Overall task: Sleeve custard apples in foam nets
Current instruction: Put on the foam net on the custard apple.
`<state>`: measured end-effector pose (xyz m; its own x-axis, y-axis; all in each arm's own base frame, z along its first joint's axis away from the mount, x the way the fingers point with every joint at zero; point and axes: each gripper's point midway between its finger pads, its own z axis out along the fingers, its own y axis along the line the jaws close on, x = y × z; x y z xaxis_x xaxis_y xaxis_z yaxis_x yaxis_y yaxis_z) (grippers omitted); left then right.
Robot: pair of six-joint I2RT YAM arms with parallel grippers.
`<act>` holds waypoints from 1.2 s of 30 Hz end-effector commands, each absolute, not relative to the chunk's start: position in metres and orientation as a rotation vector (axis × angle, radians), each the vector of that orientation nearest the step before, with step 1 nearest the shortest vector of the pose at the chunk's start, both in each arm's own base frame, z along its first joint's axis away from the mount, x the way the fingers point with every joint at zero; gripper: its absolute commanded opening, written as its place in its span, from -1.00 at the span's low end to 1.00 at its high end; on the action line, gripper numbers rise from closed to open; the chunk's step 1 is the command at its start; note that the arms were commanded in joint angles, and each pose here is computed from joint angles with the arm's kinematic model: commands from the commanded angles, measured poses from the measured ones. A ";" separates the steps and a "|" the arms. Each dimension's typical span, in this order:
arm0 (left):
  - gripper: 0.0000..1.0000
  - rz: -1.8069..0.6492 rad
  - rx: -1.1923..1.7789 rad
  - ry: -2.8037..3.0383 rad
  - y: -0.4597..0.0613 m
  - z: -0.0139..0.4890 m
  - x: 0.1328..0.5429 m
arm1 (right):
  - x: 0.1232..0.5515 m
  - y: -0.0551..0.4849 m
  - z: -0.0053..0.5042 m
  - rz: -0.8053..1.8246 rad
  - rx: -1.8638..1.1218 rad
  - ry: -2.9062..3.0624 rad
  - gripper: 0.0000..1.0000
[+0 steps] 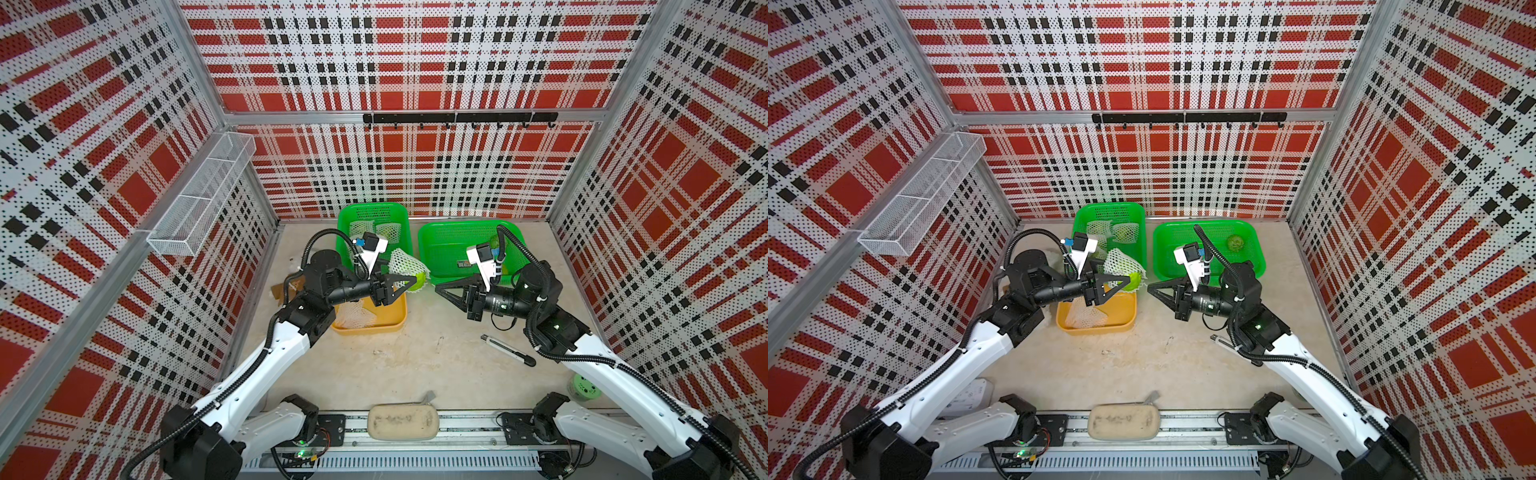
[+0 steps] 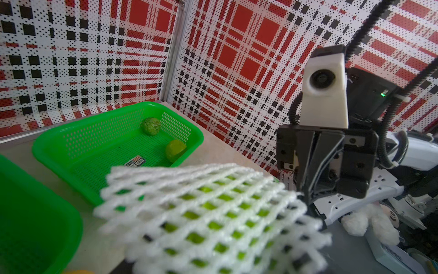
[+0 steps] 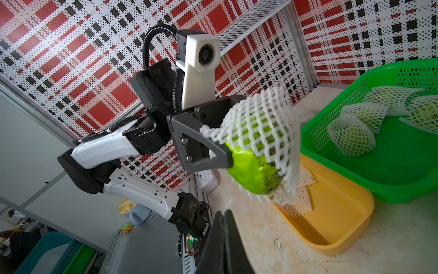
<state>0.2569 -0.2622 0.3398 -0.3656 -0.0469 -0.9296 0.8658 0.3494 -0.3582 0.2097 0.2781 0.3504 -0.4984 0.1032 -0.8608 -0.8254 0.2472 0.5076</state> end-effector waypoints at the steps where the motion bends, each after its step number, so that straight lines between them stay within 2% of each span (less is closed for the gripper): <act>1: -0.47 -1.225 0.825 1.551 -0.266 0.361 0.241 | 0.211 0.279 0.360 1.341 -0.707 1.626 -0.55; 5: -0.47 -1.274 0.897 1.487 -0.267 0.370 0.226 | 0.215 0.281 0.353 1.315 -0.722 1.643 -0.07; 7: -0.46 -1.317 0.913 1.474 -0.268 0.374 0.220 | 0.219 0.283 0.350 1.307 -0.719 1.653 0.07; 16: -0.46 -1.393 0.993 1.429 -0.271 0.379 0.199 | 0.224 0.290 0.352 1.318 -0.743 1.634 0.10; 21: -0.45 -1.439 1.028 1.449 -0.281 0.369 0.196 | 0.223 0.298 0.354 1.331 -0.750 1.611 -0.04; 26: -0.45 -1.343 1.025 1.521 -0.286 0.351 0.203 | 0.224 0.300 0.346 1.321 -0.715 1.631 -0.66; 30: -0.40 -1.206 1.026 1.611 -0.292 0.332 0.213 | 0.222 0.296 0.341 1.318 -0.642 1.657 -0.98; 36: -0.32 -1.041 1.003 1.703 -0.295 0.310 0.227 | 0.225 0.286 0.321 1.225 -0.532 1.724 -1.00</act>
